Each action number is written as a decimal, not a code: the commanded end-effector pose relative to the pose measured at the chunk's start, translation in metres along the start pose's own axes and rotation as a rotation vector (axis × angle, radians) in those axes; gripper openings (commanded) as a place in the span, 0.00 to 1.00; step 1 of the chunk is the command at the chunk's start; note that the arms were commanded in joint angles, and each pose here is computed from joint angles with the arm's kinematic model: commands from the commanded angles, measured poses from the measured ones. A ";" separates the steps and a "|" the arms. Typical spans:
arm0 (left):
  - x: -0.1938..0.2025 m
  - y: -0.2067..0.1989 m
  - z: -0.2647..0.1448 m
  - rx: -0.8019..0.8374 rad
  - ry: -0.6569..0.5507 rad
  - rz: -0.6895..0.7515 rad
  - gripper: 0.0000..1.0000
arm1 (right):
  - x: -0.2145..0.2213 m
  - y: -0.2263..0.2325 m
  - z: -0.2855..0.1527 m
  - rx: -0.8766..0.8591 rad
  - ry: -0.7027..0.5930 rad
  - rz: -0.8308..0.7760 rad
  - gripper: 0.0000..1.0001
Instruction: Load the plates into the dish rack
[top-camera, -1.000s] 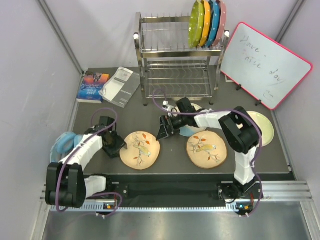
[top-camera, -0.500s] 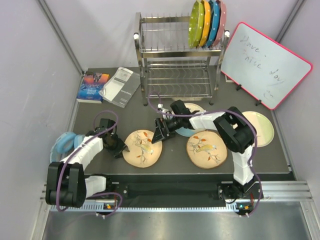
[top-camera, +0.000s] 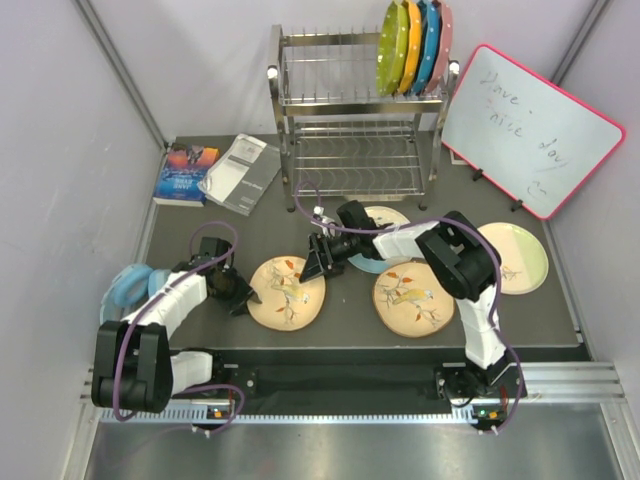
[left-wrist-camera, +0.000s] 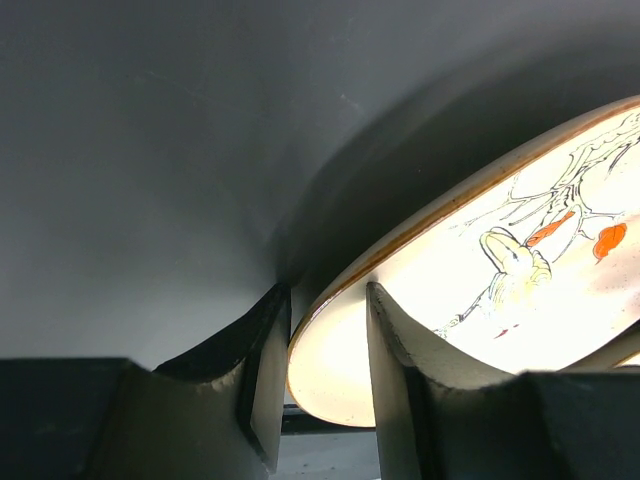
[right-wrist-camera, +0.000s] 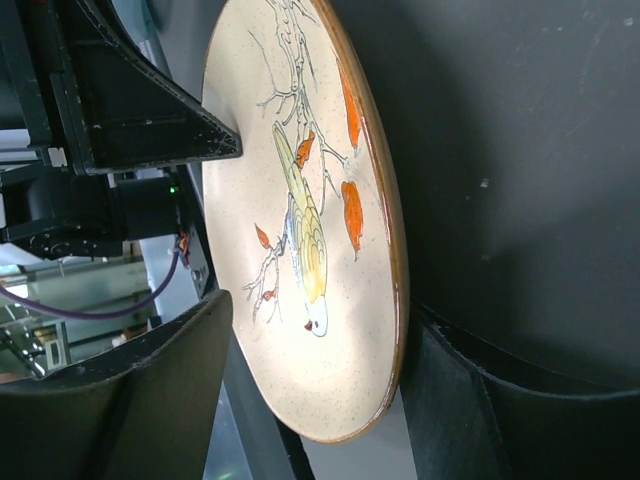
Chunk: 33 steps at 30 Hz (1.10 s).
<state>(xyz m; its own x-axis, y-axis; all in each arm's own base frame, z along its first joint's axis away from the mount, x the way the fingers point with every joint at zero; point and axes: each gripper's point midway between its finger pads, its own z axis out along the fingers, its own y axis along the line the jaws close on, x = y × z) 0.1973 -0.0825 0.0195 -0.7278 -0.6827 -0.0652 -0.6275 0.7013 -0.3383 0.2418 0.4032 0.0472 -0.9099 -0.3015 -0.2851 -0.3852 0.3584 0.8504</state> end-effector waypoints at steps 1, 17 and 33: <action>-0.014 -0.005 0.014 0.025 -0.079 0.008 0.39 | 0.008 0.033 0.018 -0.103 0.046 -0.090 0.63; -0.034 -0.041 0.012 0.152 -0.128 0.031 0.36 | 0.011 0.044 0.029 -0.110 0.084 -0.143 0.47; -0.034 -0.061 0.019 0.224 -0.132 0.090 0.35 | 0.019 0.056 0.044 -0.191 0.128 -0.153 0.31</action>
<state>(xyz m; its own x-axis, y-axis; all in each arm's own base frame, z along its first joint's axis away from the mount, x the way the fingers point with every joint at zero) 0.2151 -0.0848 0.0185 -0.7464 -0.6581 -0.0990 -0.5864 0.7208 -0.3696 0.2648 0.4100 0.0335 -0.9004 -0.2836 -0.3300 -0.4257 0.4165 0.8033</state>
